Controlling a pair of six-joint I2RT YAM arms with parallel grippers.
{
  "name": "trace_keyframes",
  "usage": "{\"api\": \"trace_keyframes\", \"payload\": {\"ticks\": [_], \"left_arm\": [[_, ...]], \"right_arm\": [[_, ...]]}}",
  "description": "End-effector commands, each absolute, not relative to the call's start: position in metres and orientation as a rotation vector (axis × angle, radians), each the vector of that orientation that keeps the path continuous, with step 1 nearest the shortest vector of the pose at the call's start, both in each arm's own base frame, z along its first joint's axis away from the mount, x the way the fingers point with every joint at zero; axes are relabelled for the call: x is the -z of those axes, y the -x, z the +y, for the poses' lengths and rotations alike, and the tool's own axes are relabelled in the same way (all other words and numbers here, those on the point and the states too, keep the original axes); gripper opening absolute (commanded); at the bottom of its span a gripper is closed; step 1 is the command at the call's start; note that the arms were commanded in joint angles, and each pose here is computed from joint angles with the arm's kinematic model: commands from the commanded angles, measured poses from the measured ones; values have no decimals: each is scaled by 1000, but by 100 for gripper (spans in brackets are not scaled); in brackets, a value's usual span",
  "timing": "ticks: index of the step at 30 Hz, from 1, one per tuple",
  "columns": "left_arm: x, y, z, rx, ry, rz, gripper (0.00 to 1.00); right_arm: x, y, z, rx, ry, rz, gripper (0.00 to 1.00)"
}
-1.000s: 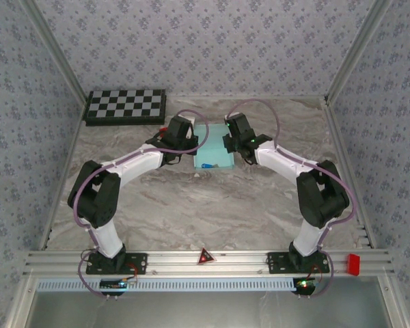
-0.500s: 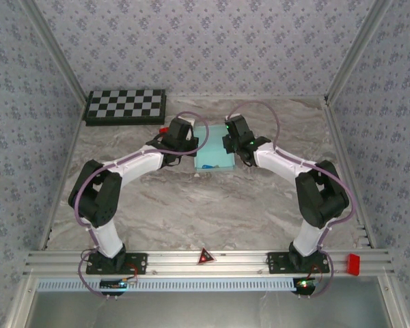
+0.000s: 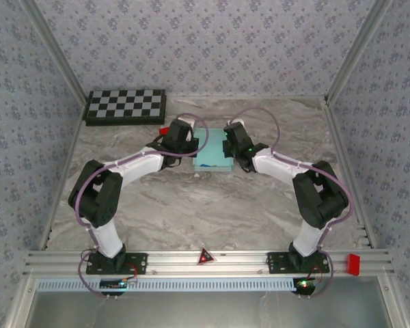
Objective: Fold the paper box
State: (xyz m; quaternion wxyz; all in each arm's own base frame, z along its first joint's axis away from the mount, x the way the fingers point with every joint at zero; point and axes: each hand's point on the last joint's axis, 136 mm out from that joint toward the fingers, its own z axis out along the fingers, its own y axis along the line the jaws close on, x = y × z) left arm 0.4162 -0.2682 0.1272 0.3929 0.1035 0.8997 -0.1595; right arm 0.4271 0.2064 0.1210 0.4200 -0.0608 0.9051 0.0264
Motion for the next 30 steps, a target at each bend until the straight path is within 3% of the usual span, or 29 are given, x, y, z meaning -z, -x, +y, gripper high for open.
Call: {"api": "trace_keyframes", "payload": {"ticks": [1,30], "left_arm": [[-128,-414,-276,460,-254,2272,2],[-125,-408,-275,490,-244,2260,2]], "right_arm": [[-122,-422,202,-52,100,2266,12],[-120,-422,213,-9,104,2271,17]]}}
